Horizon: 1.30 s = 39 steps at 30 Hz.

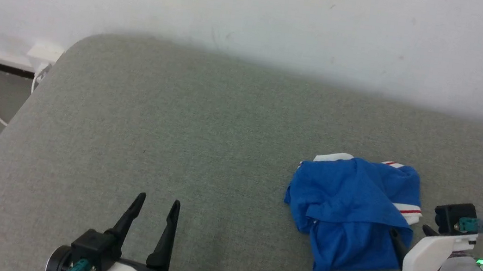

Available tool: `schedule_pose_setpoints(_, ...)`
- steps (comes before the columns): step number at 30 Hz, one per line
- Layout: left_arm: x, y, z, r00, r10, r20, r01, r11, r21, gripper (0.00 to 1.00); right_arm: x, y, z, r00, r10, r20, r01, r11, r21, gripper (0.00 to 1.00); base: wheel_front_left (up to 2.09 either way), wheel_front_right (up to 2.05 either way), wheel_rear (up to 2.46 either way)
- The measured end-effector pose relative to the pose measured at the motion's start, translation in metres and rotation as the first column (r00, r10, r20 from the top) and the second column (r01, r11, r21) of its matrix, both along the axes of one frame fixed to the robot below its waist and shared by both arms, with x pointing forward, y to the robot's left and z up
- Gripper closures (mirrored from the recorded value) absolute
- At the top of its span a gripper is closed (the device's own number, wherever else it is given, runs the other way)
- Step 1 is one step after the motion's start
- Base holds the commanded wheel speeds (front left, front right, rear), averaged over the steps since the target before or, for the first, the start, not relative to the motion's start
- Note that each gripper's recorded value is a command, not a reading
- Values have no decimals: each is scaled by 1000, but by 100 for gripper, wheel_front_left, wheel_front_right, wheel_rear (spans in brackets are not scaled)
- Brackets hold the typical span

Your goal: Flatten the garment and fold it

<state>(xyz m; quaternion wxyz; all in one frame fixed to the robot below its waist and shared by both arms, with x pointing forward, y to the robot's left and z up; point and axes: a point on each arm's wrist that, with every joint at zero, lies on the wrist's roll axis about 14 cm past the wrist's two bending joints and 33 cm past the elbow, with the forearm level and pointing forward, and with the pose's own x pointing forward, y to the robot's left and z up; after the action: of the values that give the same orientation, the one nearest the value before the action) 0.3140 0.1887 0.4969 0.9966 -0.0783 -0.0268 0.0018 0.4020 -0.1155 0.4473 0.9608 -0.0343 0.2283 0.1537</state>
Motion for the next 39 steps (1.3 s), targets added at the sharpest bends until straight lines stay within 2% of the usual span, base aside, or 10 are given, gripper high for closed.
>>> schedule_pose_setpoints(4, 2, 5, -4, 1000, 24, -15, -24, 1000, -5, 0, 11, -6, -22, 980, 40, -195, -62, 993, -105, 0, 0, 0, 0)
schedule_pose_setpoints(9, -1, 16, -12, 997, 65, -47, -65, 998, -5, 0, 23, -5, -41, 941, 61, -334, -128, 975, -183, 0, 0, 0, 0)
schedule_pose_setpoints(15, -12, 27, -29, 988, 109, -107, -109, 994, 4, 0, 16, 22, -70, 881, 107, -462, -178, 978, -113, 1, 0, 0, 0)
schedule_pose_setpoints(16, -14, 27, -31, 987, 112, -117, -112, 994, 10, 0, 16, 24, -71, 879, 111, -465, -182, 977, -109, 62, 0, 0, 0)
schedule_pose_setpoints(17, -15, 28, -33, 986, 115, -122, -115, 993, 13, 0, 17, 26, -72, 879, 120, -462, -192, 975, -112, 100, 0, 0, 0)
schedule_pose_setpoints(20, -17, 29, -35, 985, 117, -129, -116, 993, 16, 0, 16, 33, -69, 889, 144, -436, -207, 973, -102, 100, 0, 0, 0)
schedule_pose_setpoints(25, -14, 26, -34, 987, 105, -120, -104, 995, 14, 0, 15, 31, -50, 923, 136, -360, -172, 983, -71, 100, 0, 0, 0)
schedule_pose_setpoints(32, -6, 13, -32, 993, 52, -108, -53, 999, -3, 0, -1, -10, -16, 961, 34, -273, -59, 995, -83, 100, 0, 0, 0)
schedule_pose_setpoints(33, -1, 5, -29, 995, 24, -95, -25, 1000, -10, 0, -14, -36, -13, 961, -32, -275, -1, 993, -117, 100, 0, 0, 0)
schedule_pose_setpoints(39, 15, -21, -18, 996, -69, -54, 67, 997, -24, 0, -62, -113, -20, 914, -256, -314, 192, 956, -220, 100, 0, 0, 0)
